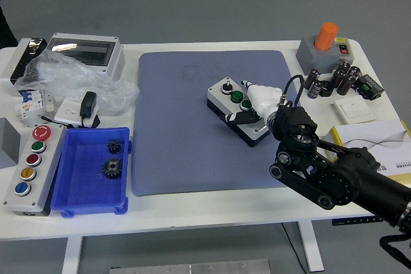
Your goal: Pick up the button,place it on the desk,press the button,press the button
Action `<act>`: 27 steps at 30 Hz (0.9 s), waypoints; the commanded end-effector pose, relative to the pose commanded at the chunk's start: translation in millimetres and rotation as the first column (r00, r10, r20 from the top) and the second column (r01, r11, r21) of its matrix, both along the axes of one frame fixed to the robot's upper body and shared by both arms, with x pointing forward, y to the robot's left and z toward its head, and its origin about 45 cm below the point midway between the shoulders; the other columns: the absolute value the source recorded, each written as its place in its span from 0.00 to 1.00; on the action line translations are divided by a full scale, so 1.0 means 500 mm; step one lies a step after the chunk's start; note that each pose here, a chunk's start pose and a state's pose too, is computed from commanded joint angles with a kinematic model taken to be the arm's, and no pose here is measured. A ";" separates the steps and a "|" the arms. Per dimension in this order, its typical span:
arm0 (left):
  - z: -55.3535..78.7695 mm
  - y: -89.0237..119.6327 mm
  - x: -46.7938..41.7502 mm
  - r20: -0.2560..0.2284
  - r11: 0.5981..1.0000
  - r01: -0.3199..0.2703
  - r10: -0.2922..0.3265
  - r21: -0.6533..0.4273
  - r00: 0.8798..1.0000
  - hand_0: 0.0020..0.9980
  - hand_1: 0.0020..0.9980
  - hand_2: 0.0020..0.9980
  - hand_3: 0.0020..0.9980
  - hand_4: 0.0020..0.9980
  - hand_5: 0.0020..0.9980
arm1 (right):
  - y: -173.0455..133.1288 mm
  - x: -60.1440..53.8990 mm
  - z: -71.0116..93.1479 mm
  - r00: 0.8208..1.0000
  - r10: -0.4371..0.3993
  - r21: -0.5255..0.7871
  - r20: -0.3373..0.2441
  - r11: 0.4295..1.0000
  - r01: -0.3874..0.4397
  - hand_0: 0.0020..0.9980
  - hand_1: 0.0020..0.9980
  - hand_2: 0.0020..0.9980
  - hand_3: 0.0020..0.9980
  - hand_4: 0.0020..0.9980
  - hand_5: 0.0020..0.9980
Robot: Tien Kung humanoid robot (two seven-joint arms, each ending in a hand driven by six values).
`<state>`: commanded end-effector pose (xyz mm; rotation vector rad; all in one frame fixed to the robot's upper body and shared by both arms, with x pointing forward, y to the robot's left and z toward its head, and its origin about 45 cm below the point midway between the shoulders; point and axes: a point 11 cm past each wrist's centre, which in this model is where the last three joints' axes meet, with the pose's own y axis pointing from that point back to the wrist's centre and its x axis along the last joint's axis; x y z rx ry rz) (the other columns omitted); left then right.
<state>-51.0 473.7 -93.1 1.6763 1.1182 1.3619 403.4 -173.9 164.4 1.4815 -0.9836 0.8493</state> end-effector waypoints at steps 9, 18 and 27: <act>0.000 0.000 0.002 0.010 1.000 0.003 -0.003 0.005 1.000 0.70 0.71 0.64 0.64 0.65 0.29 | 0.002 0.001 0.004 1.000 0.000 0.002 0.027 1.000 0.000 0.56 0.58 0.52 0.88 0.98 0.41; 0.000 0.002 0.006 0.025 1.000 0.006 -0.006 0.012 1.000 0.70 0.71 0.65 0.64 0.64 0.29 | 0.022 -0.012 -0.006 0.999 0.043 -0.028 0.030 0.999 -0.042 0.53 0.55 0.50 0.87 0.97 0.42; 0.000 0.003 0.009 0.047 1.000 0.006 -0.007 0.024 0.999 0.70 0.71 0.65 0.64 0.64 0.30 | 0.032 -0.019 -0.003 0.996 0.075 -0.052 0.058 0.996 -0.072 0.37 0.45 0.38 0.50 0.79 0.29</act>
